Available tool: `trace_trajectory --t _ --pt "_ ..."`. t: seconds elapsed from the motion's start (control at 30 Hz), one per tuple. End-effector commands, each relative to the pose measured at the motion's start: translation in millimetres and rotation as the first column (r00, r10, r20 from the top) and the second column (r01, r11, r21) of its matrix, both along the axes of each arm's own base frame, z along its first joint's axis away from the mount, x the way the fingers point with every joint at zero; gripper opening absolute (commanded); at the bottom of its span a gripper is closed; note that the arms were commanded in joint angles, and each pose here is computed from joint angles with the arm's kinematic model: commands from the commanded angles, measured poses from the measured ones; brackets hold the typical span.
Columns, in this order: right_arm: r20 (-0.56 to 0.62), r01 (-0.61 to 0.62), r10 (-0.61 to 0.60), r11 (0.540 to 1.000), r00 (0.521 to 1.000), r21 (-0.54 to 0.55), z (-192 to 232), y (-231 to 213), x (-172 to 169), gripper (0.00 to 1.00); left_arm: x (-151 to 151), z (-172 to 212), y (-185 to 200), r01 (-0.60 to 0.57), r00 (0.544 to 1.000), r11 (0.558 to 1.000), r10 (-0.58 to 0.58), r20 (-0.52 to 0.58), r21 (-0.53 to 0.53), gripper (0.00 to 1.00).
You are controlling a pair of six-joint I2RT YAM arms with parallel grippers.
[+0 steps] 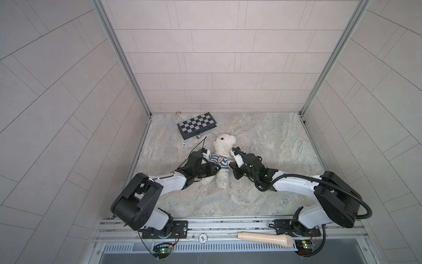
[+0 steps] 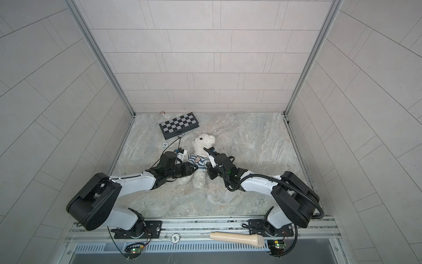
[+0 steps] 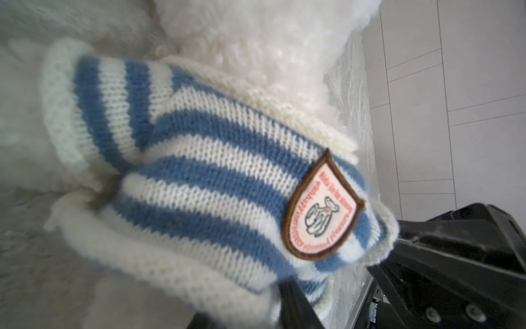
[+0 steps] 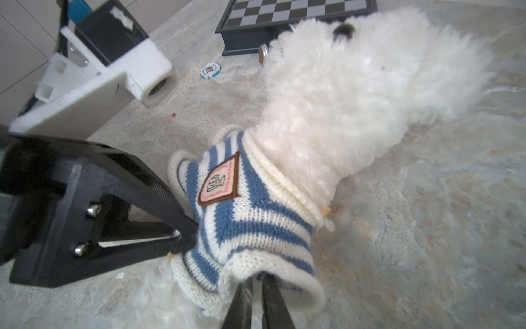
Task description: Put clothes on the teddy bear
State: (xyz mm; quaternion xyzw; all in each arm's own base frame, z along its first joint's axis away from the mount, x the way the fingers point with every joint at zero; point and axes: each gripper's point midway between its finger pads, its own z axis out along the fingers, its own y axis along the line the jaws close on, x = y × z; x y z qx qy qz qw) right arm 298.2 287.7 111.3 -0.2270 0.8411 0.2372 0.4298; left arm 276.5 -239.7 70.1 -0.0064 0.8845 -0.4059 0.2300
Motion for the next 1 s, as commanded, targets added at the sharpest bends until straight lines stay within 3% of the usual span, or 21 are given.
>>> trace_trajectory --t 0.0,0.2,0.33,0.5,0.67,0.8,0.97 --pt "0.009 0.001 -0.001 1.0 1.0 0.008 1 4 5 0.12 -8 5 5 0.004 1.0 1.0 -0.004 -0.019 0.012 0.39" --pt "0.014 0.004 -0.004 1.0 1.0 0.007 -2 3 11 0.14 -33 27 8 0.067 0.997 0.998 -0.067 -0.038 0.008 0.52" --pt "0.023 0.002 -0.002 1.0 1.0 0.006 -1 2 16 0.18 -39 52 14 0.114 0.993 0.992 -0.114 -0.01 0.061 0.54" --pt "0.031 0.008 -0.008 1.0 0.999 0.01 1 -1 21 0.22 -1 74 24 0.078 0.995 0.987 -0.085 0.047 0.138 0.59" --pt "0.03 0.0 0.0 1.0 1.0 0.026 0 0 25 0.23 48 58 14 0.065 0.994 0.969 -0.083 0.067 0.24 0.62" --pt "0.031 -0.018 0.017 0.999 0.999 0.036 -2 6 26 0.25 71 24 7 0.075 0.996 0.956 -0.086 0.025 0.285 0.56" --pt "0.054 -0.022 0.02 0.999 0.998 0.034 3 10 33 0.27 66 -18 5 0.111 0.994 0.95 -0.099 -0.054 0.293 0.35"
